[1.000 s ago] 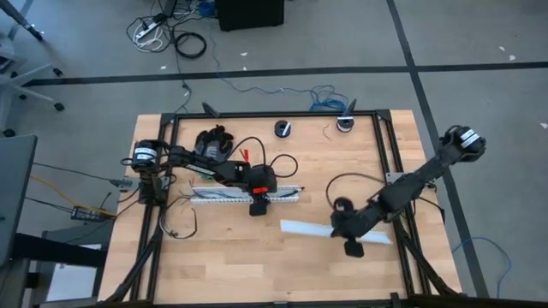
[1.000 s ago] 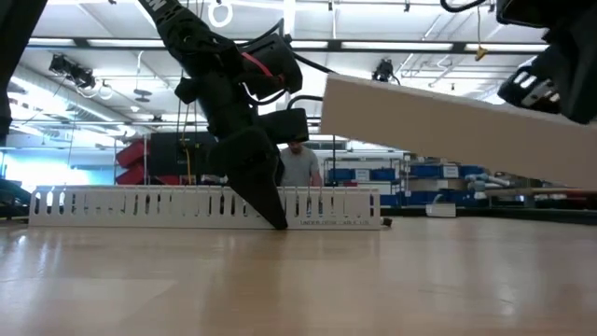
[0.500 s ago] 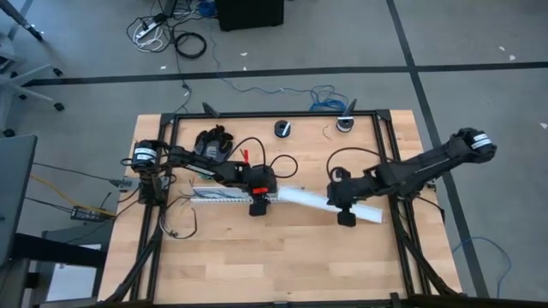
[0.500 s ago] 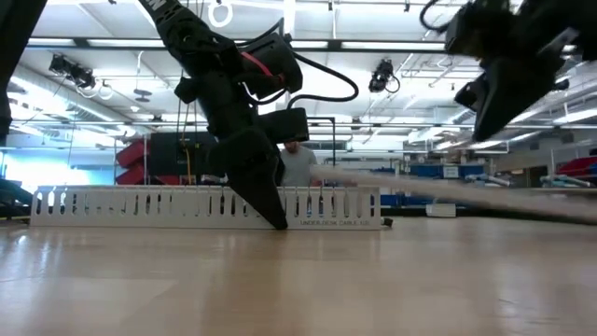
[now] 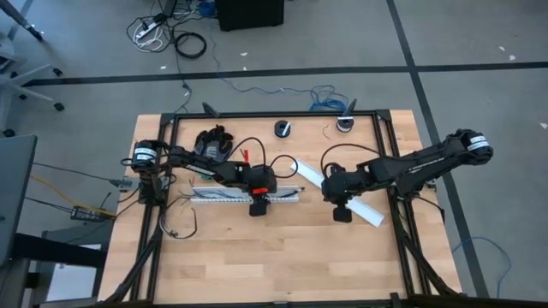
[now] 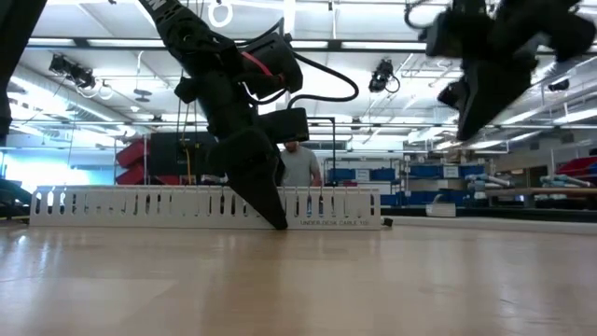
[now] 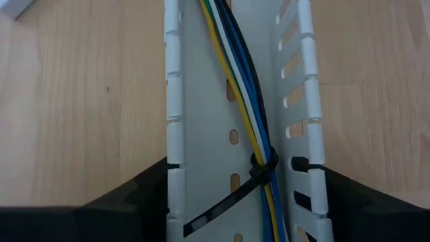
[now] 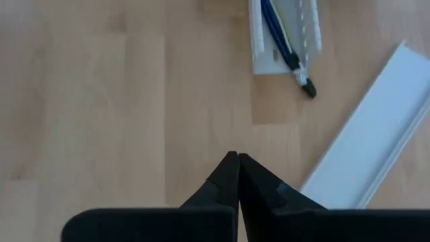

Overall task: Ziptie cables
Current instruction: Close the white cable duct

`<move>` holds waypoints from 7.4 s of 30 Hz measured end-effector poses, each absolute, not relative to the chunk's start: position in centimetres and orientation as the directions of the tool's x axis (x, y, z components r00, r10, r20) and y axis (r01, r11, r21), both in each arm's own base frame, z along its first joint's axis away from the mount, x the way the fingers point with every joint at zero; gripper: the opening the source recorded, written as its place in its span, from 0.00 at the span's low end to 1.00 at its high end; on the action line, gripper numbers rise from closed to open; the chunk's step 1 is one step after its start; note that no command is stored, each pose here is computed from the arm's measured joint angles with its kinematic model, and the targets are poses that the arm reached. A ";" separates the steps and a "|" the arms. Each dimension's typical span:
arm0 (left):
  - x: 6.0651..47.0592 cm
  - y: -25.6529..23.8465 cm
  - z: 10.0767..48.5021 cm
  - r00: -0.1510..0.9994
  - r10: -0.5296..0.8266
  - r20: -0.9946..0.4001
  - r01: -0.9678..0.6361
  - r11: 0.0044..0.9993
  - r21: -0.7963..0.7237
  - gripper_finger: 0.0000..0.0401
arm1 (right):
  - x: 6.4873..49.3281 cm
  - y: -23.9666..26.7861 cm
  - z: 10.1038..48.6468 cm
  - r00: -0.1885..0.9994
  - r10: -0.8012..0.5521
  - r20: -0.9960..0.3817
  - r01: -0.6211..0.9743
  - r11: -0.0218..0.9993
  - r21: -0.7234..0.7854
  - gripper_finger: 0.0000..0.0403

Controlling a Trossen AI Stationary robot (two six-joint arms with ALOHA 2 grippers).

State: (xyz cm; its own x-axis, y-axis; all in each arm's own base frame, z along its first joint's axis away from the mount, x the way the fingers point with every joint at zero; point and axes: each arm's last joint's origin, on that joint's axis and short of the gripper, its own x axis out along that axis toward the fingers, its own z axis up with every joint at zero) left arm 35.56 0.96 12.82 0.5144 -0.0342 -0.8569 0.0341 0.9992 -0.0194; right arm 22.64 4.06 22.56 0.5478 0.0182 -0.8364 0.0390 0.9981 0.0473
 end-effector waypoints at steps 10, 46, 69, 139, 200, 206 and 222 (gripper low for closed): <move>35.6 0.9 12.8 0.522 -0.034 -0.852 0.060 0.998 -0.003 0.61 | 24.3 1.0 21.5 0.522 -0.103 -0.847 0.215 0.976 0.013 0.15; 35.8 1.0 12.9 0.538 -0.025 -0.843 0.120 0.992 0.047 0.61 | 26.3 -3.1 14.3 0.345 -0.191 -0.919 0.410 0.911 -0.036 0.47; 34.8 1.9 13.4 0.551 0.036 -0.834 0.086 0.991 0.099 0.61 | 23.9 -3.2 18.2 0.419 -0.088 -0.904 0.376 0.923 0.085 0.00; 35.5 -0.2 14.4 0.656 0.082 -0.750 0.108 0.974 0.201 0.61 | 21.6 7.6 18.7 0.262 0.329 -0.907 -0.135 0.944 0.303 0.15; 35.9 0.0 14.8 0.696 0.092 -0.712 0.072 0.978 0.197 0.61 | 19.9 12.3 18.4 0.266 -0.099 -0.959 0.886 0.416 0.203 0.17; 36.4 0.1 15.2 0.741 0.092 -0.665 0.087 0.969 0.231 0.61 | 17.7 14.4 18.3 0.238 -0.120 -0.964 0.947 0.248 0.203 0.12; 36.9 0.1 15.8 0.792 0.091 -0.604 0.071 0.968 0.240 0.61 | 16.8 16.1 16.8 0.093 -0.049 -0.994 0.989 0.118 0.086 0.08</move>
State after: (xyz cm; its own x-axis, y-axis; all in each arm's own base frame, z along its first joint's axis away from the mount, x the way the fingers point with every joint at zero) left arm 36.86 0.06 15.83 0.7920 0.0914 -0.6037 0.0709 0.9683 0.2396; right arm 16.83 16.09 16.76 0.0927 -0.0490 -0.9945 0.9892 0.1180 0.0864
